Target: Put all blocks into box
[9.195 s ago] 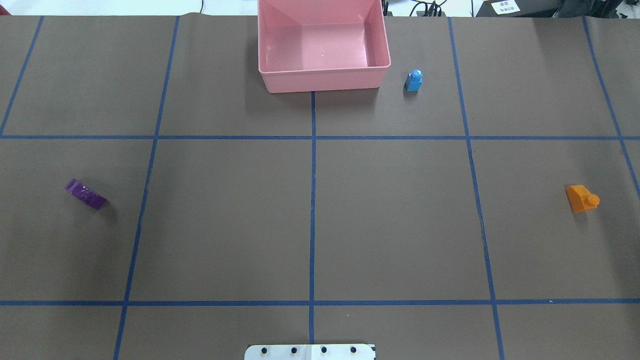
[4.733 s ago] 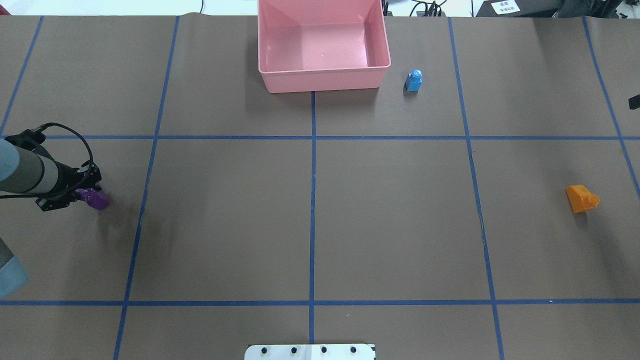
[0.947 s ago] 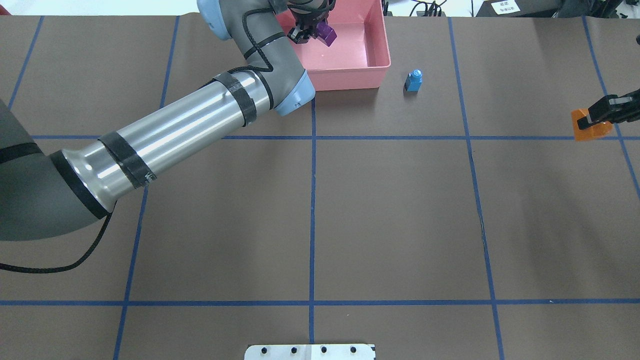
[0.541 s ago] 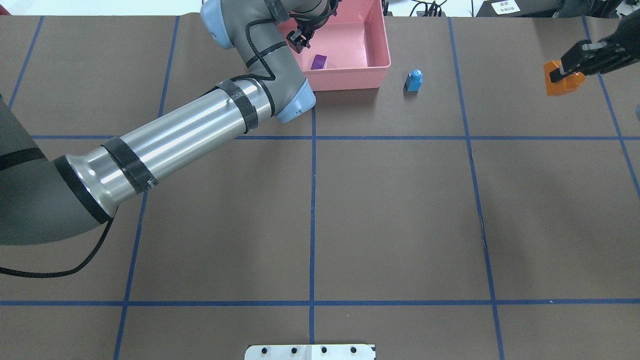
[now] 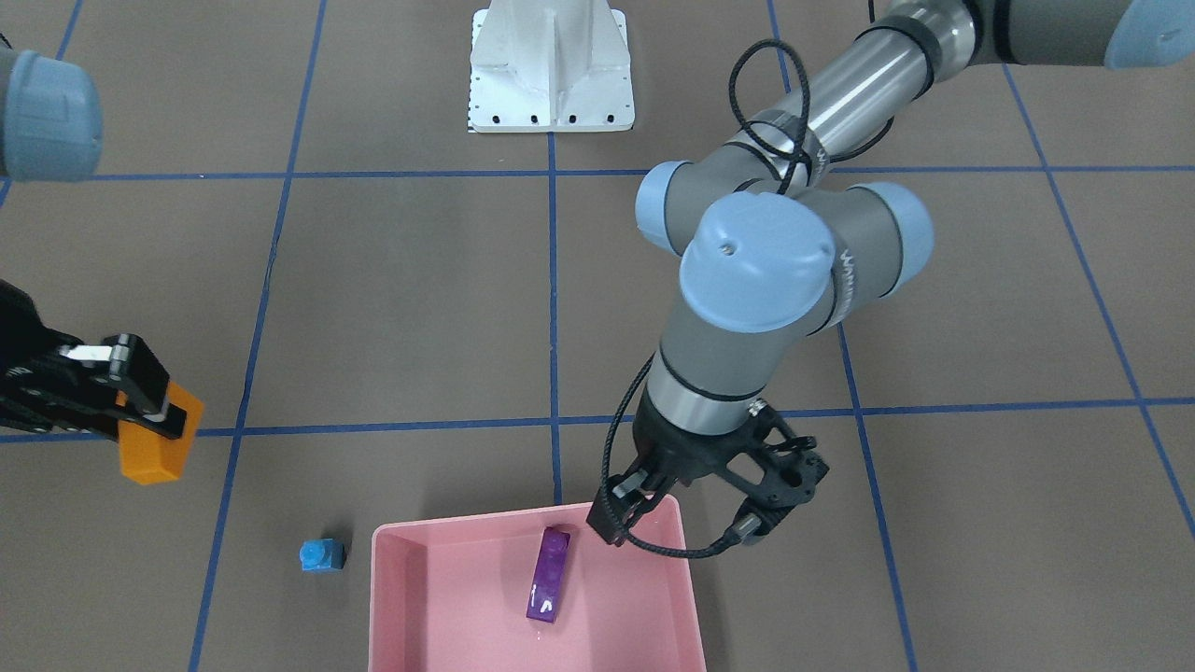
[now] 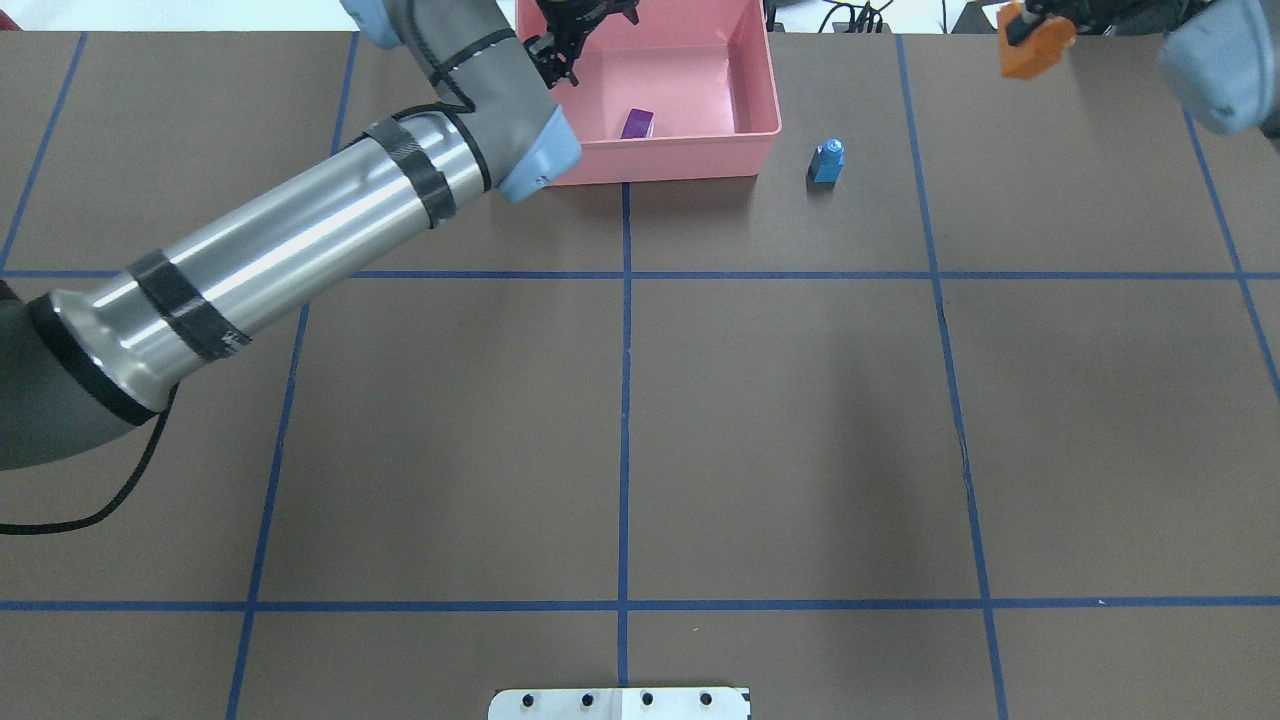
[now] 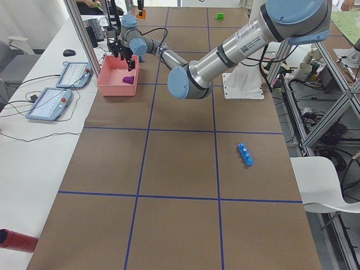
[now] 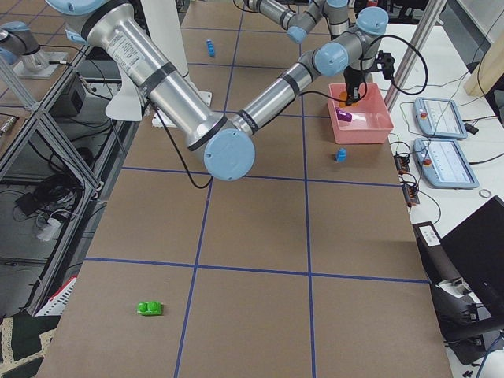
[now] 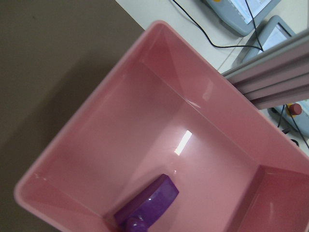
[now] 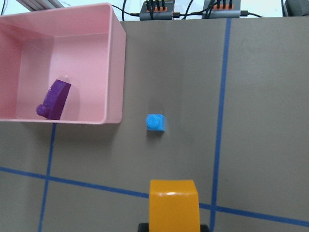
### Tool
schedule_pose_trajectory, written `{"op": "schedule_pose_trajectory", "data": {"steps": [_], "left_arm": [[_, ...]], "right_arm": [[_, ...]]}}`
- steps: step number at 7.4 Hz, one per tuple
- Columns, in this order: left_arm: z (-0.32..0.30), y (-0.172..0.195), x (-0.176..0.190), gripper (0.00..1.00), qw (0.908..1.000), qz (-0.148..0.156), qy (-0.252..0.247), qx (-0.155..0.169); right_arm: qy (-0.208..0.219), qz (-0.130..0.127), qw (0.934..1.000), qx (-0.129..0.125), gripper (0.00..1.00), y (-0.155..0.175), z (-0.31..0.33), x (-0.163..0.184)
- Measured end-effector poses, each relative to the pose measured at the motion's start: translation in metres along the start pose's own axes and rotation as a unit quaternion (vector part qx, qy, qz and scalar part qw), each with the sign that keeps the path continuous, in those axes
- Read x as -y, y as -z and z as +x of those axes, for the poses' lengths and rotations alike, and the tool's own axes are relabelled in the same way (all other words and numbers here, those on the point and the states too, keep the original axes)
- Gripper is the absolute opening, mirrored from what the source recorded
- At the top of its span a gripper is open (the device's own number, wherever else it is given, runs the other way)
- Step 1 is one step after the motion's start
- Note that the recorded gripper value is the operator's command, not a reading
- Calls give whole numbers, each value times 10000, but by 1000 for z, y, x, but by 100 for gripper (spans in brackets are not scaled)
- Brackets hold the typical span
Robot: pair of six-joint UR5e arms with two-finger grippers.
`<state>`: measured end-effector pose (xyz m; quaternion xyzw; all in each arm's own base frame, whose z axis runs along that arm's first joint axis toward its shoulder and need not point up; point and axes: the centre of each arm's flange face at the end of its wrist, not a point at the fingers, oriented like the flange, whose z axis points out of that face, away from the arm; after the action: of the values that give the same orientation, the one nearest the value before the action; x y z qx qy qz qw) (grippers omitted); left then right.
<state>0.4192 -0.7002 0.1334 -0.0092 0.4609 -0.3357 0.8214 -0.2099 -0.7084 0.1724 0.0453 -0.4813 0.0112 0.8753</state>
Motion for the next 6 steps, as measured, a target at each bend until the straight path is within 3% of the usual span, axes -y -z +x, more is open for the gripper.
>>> {"op": "schedule_pose_trajectory", "data": {"steps": [2,4,5,6], "left_arm": [[-85,52,6,100,9980,59,-554,315],[-161,109,-11,100,9860,5,-1418,873],[-197,129,-19,100,9799,-44,-1715,1022],[-228,142,-25,100,9766,-71,-1853,1089]], "right_arm": [[145,63,9999,-44,0,-37,-67,38],[358,508,9980,-145,0,-105,-96,43],[431,714,9963,-194,37,-134,-108,42],[525,904,9942,-249,94,-159,-116,41]]}}
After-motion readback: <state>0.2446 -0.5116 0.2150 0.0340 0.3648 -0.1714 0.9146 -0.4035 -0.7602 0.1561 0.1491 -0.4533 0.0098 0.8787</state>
